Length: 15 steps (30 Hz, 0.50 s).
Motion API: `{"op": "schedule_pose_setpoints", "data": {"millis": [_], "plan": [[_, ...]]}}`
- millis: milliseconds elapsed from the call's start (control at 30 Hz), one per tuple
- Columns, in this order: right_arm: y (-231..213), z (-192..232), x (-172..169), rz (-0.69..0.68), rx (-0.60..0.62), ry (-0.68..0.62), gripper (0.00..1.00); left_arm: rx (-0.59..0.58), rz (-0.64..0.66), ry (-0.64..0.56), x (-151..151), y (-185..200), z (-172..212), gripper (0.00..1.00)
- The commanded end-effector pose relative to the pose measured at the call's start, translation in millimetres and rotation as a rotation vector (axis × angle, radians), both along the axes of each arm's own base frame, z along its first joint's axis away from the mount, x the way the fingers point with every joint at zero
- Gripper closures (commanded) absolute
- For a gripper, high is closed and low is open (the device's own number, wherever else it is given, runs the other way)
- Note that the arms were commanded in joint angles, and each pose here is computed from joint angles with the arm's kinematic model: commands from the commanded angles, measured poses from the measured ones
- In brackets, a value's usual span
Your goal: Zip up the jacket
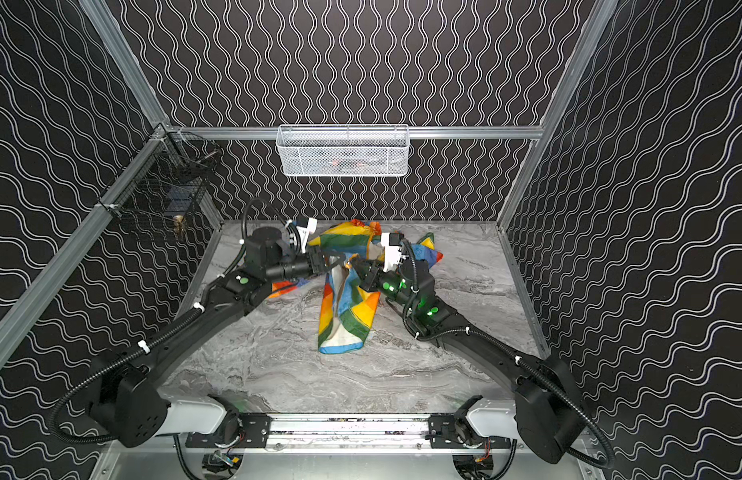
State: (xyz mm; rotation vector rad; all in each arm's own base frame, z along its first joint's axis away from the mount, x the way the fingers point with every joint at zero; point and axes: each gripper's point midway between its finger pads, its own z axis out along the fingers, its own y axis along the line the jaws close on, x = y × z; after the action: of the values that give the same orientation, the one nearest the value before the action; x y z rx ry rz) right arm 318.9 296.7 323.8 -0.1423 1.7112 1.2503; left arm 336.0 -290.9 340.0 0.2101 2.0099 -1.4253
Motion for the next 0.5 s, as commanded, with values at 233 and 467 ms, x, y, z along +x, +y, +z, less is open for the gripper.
{"op": "schedule_pose_setpoints", "data": {"millis": [233, 467], "plan": [[7, -22, -11, 0.068, -0.050, -0.001, 1.00, 0.080, -0.112, -0.064, -24, 3, -15, 1.00], [5, -74, -15, 0.076, -0.071, 0.108, 1.00, 0.118, -0.070, 0.012, -33, 17, -58, 1.00]]}}
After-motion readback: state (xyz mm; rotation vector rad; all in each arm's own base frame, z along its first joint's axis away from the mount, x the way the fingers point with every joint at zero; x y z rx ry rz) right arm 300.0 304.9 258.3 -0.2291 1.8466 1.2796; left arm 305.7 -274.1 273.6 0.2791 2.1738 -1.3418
